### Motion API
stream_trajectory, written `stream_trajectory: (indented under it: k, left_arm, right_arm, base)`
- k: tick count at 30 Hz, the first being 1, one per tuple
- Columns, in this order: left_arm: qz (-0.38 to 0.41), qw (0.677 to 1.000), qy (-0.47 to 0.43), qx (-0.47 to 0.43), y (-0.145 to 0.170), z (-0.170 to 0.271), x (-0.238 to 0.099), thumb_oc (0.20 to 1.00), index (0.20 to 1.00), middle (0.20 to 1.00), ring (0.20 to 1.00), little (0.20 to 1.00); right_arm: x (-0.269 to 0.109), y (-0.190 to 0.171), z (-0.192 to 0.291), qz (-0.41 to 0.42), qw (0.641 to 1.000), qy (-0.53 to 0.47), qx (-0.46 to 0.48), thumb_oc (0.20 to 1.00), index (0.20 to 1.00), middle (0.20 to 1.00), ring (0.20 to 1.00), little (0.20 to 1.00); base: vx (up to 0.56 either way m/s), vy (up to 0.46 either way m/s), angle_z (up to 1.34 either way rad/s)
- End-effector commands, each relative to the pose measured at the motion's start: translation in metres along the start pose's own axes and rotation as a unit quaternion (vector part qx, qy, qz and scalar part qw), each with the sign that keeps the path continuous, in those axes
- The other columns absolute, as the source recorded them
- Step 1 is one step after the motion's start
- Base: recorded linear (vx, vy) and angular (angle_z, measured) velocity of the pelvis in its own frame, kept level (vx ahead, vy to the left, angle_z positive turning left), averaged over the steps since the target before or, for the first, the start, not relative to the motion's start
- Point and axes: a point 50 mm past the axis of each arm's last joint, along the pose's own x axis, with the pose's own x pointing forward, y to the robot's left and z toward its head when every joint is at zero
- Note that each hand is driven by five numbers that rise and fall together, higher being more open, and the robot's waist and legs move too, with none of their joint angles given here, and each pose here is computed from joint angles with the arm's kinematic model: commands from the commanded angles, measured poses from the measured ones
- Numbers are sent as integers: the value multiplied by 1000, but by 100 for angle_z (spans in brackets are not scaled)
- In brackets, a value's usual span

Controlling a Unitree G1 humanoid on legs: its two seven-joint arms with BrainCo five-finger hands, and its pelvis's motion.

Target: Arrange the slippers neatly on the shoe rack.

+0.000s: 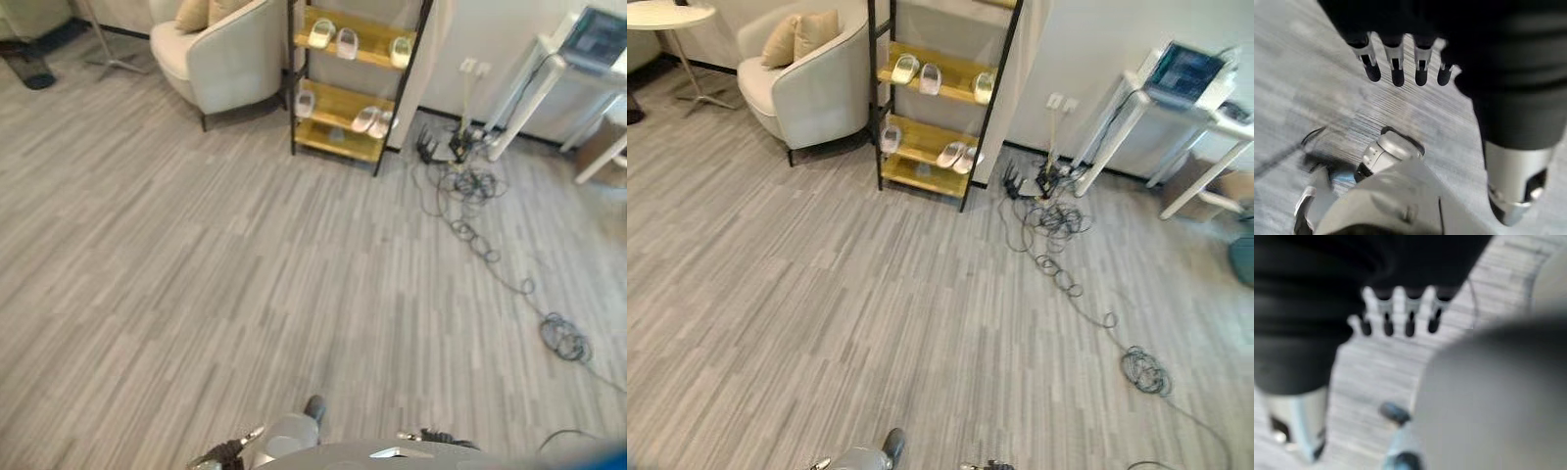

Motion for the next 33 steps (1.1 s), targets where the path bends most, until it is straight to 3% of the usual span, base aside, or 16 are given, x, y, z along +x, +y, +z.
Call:
stream_trajectory:
  k: [1, 5, 9, 17, 26, 31, 33]
  left_arm:
    - [4, 1000, -23, 14, -16, 18, 1, 1000, 1000, 1000, 1000, 1000]
    - [-2, 997, -78, 20, -30, 49, -1, 1000, 1000, 1000, 1000, 1000]
    - [-13, 996, -79, 30, -45, 51, -2, 1000, 1000, 1000, 1000, 1000]
    - [4, 998, -4, 65, -34, -5, -1, 1000, 1000, 1000, 1000, 1000]
    - [1, 997, -50, 57, -44, 13, -1, 1000, 1000, 1000, 1000, 1000]
    - [11, 997, -61, 41, -39, 17, -1, 1000, 1000, 1000, 1000, 1000]
    - [43, 998, -33, 28, -20, 3, 0, 1000, 1000, 1000, 1000, 1000]
  right_arm:
    - [1, 8, 13, 12, 999, -33, 19, 1000, 1000, 1000, 1000, 1000]
    - [0, 2, 1, 6, 1000, -11, -2, 1000, 1000, 1000, 1000, 1000]
    - [-2, -8, -18, -8, 1000, 29, 5, 1000, 1000, 1000, 1000, 1000]
    - [-6, -11, -40, -21, 998, 62, 1, 1000, 1000, 1000, 1000, 1000]
    - [-2, -32, 48, -66, 994, -79, -32, 1000, 1000, 1000, 1000, 1000]
    - [-2, -24, 66, -59, 990, -106, -69, 1000, 1000, 1000, 1000, 1000]
    - [0, -4, 66, -39, 990, -103, -89, 1000, 1000, 1000, 1000, 1000]
  base:
    - [351, 229, 1]
    - [455, 62, 19]
    - [720, -9, 63]
    - [548, -166, 63]
    - [386, -125, 0]
    - [553, 95, 3]
    - [664, 243, -55]
